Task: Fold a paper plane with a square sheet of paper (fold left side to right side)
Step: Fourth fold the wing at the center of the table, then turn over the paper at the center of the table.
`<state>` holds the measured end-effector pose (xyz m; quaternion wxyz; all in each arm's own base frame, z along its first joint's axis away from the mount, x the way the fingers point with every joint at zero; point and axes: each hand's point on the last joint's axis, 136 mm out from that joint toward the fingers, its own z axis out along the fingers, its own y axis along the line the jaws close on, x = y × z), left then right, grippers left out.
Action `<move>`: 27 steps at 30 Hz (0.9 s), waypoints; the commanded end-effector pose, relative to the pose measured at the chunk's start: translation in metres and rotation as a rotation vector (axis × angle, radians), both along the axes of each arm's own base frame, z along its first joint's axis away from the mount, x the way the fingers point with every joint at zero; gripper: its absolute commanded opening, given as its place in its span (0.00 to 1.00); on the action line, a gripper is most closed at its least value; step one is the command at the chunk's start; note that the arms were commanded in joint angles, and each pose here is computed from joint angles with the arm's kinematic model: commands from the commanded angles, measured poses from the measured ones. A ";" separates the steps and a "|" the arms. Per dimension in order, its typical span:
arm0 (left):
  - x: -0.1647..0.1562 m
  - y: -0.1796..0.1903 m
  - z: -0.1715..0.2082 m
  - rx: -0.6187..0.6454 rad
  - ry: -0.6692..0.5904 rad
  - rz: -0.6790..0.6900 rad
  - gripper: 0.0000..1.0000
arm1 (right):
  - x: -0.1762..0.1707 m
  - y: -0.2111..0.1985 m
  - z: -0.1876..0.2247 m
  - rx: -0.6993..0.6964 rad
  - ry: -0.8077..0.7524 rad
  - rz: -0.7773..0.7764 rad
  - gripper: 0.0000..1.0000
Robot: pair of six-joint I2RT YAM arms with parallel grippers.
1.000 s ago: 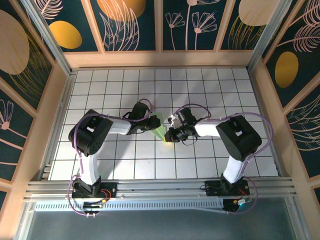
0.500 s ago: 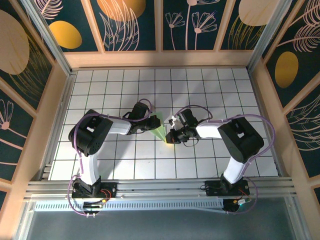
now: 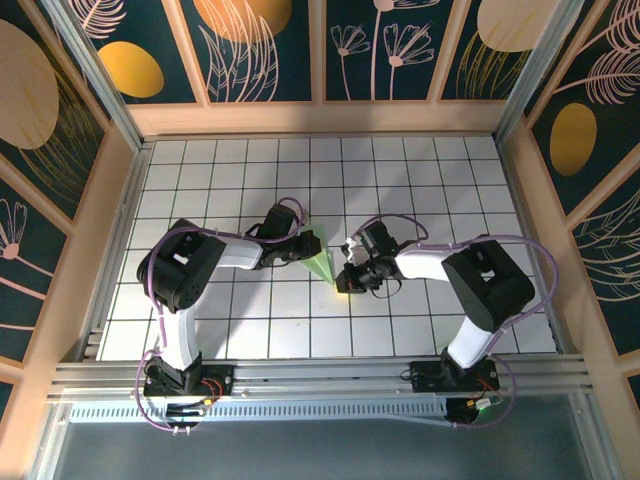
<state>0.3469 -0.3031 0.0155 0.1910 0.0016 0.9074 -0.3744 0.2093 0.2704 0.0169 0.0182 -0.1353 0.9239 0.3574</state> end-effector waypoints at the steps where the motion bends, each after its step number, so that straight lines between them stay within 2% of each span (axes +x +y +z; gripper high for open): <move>1: -0.013 0.019 -0.028 0.087 0.093 0.027 0.01 | -0.005 -0.012 0.014 -0.008 -0.002 -0.006 0.00; 2: -0.009 0.014 -0.019 0.066 0.077 0.020 0.03 | 0.002 -0.011 0.022 0.015 -0.026 -0.016 0.01; 7: 0.009 -0.001 0.034 0.005 -0.022 -0.002 0.17 | 0.033 -0.004 0.052 0.102 -0.167 -0.054 0.23; 10: 0.022 0.002 0.068 0.012 -0.101 0.024 0.27 | 0.051 0.001 0.061 0.118 -0.248 -0.069 0.34; 14: 0.028 0.020 0.101 0.051 -0.198 0.103 0.40 | 0.070 0.012 0.069 0.149 -0.313 -0.067 0.41; 15: 0.031 0.026 0.111 0.060 -0.228 0.133 0.42 | 0.075 0.014 0.069 0.147 -0.324 -0.069 0.42; 20: 0.014 0.066 0.107 0.148 -0.266 0.245 0.48 | 0.093 0.027 0.062 0.147 -0.341 -0.036 0.43; 27: -0.005 0.089 0.102 0.167 -0.271 0.295 0.52 | 0.110 0.042 0.043 0.149 -0.322 -0.009 0.42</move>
